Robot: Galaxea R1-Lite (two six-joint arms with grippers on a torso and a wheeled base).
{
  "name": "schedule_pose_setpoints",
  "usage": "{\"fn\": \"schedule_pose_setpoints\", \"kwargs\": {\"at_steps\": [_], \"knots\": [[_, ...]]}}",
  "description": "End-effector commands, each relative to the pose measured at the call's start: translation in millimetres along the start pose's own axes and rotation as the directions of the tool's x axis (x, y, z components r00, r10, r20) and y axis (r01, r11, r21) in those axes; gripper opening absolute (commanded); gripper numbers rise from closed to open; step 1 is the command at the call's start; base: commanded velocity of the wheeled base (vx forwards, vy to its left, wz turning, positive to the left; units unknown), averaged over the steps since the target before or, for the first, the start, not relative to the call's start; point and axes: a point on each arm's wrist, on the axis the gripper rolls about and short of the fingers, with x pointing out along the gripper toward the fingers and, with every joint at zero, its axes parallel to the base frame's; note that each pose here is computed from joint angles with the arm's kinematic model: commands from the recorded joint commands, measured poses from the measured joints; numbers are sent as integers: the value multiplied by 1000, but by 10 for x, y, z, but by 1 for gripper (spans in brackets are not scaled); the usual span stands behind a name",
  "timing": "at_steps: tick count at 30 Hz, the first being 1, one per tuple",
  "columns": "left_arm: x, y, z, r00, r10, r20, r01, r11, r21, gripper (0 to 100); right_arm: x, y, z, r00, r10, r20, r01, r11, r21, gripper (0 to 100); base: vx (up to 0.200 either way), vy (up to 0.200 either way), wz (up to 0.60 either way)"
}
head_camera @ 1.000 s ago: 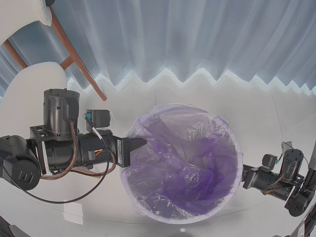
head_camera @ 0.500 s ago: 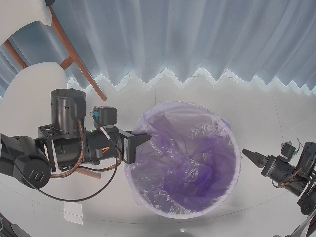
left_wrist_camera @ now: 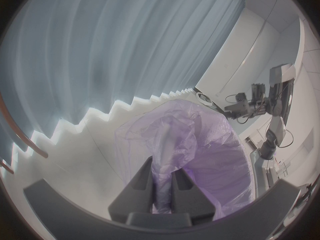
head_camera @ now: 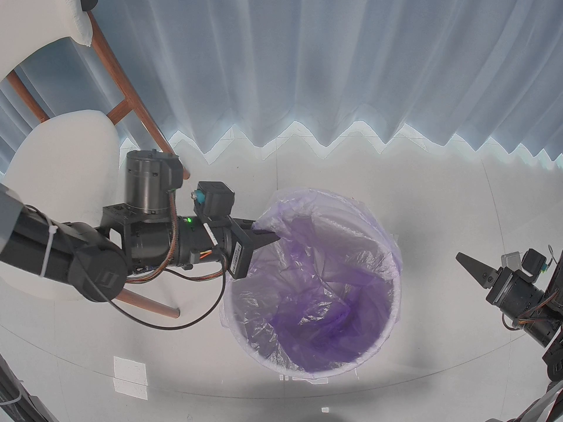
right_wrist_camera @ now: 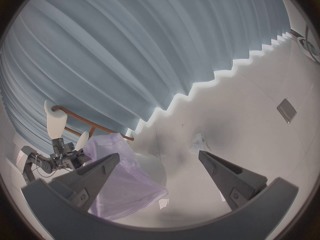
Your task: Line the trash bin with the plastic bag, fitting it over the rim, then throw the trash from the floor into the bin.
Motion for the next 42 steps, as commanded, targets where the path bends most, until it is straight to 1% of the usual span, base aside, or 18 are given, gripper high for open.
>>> {"fn": "schedule_pose_setpoints", "kwargs": {"at_steps": [1, 3, 5, 7, 8, 14, 16, 17, 20, 26, 27, 28, 31, 35, 36, 39, 41, 42], "knots": [[335, 152, -316, 996, -7, -85, 5, 1000, -22, 0, -145, 37, -5, 1000, 0, -1, 0, 1000, 3, 100, 0, 0, 0], [383, 167, -359, 995, -9, -96, 7, 1000, -28, 0, -168, 42, -7, 1000, -2, -5, 2, 1000, 4, 100, 0, 0, 0], [531, 225, -500, 992, -15, -128, 9, 999, -50, 0, -231, 61, -26, 1000, -5, -26, 5, 1000, 1, 100, 0, 0, 0], [569, 259, -529, 991, -12, -132, 4, 998, -56, 0, -248, 72, -38, 999, -2, -37, 2, 1000, 0, 100, 0, 0, 0], [667, 336, -604, 990, -6, -142, -3, 998, -64, 0, -292, 106, -45, 999, 13, -41, -13, 1000, -3, 100, 0, 0, 0], [980, 502, -741, 989, 4, -148, -15, 998, -69, 0, -436, 140, -59, 999, 16, -51, -16, 1000, -7, 100, 0, 0, 0], [1032, 523, -777, 988, 8, -152, -19, 997, -69, 0, -460, 144, -62, 999, 15, -52, -16, 1000, -7, 100, 0, 0, 0], [1112, 597, -858, 987, 24, -162, -37, 997, -74, 0, -500, 147, -76, 998, 13, -61, -13, 1000, -5, 100, 0, 0, 0], [1234, 718, -990, 985, 44, -168, -58, 995, -77, 0, -559, 167, -103, 997, 21, -79, -22, 1000, -6, 100, 0, 0, 0], [1401, 982, -1086, 985, 95, -145, -106, 992, -71, 0, -724, 244, -161, 991, 82, -106, -85, 996, -20, 100, 0, 0, 0], [1401, 982, -1086, 985, 95, -145, -106, 992, -71, 0, -724, 244, -161, 991, 82, -106, -85, 996, -20, 100, 0, 0, 0], [1417, 1045, -1099, 983, 116, -140, -127, 990, -69, 0, -748, 247, -170, 990, 85, -110, -88, 996, -23, 100, 0, 0, 0], [1410, 1102, -1107, 982, 130, -137, -141, 988, -69, 0, -766, 239, -182, 990, 78, -118, -82, 996, -24, 100, 0, 0, 0], [1404, 1113, -1093, 981, 141, -132, -150, 986, -65, 0, -764, 238, -184, 990, 77, -121, -80, 997, -24, 100, 0, 0, 0], [1399, 1116, -1074, 981, 147, -128, -156, 986, -64, 100, -764, 238, -184, 990, 77, -121, -80, 997, -24, 100, 0, 0, 0], [1386, 1087, -1006, 984, 141, -112, -148, 987, -60, 100, -762, 237, -187, 989, 76, -124, -80, 997, -23, 100, 0, 0, 0], [1323, 1078, -837, 986, 144, -78, -148, 988, -47, 100, -762, 235, -188, 989, 74, -124, -78, 997, -23, 100, 0, 0, 0], [1311, 1077, -810, 987, 146, -73, -149, 988, -45, 100, -762, 235, -188, 989, 74, -124, -78, 997, -23, 100, 0, 0, 0]]}}
